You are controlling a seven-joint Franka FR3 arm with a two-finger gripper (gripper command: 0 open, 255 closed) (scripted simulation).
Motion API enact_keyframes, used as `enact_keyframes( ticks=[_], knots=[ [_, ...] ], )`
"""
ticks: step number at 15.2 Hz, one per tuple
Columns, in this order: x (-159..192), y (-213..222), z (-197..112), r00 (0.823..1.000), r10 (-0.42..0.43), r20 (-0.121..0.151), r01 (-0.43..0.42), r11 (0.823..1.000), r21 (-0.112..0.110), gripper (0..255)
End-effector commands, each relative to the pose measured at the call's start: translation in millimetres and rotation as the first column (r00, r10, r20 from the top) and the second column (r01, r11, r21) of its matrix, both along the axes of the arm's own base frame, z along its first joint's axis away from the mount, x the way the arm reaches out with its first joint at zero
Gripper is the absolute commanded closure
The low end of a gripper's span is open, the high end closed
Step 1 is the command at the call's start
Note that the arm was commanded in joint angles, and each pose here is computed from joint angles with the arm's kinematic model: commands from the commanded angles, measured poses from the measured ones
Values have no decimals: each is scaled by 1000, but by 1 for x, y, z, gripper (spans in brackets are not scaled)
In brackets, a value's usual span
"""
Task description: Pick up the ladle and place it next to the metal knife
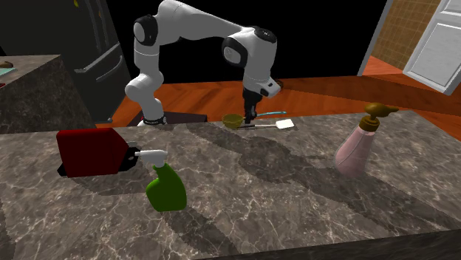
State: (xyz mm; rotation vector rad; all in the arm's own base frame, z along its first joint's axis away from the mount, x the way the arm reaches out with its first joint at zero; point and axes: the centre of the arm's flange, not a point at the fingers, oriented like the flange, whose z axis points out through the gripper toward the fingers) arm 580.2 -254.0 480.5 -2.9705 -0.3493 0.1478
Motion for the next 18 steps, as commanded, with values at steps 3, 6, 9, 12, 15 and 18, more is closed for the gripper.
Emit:
enact_keyframes(
  ticks=[3,6,9,12,15,18],
  knots=[
    [-2,1,21,1000,0,-1,0,1000,0,255],
    [-2,1,35,1000,0,-1,0,1000,0,255],
    [-38,-15,35,1000,0,-1,0,1000,0,255],
    [-74,-30,35,1000,0,-1,0,1000,0,255],
    [-111,-46,35,1000,0,-1,0,1000,0,255],
    [-147,-62,36,1000,0,-1,0,1000,0,255]
  ],
)
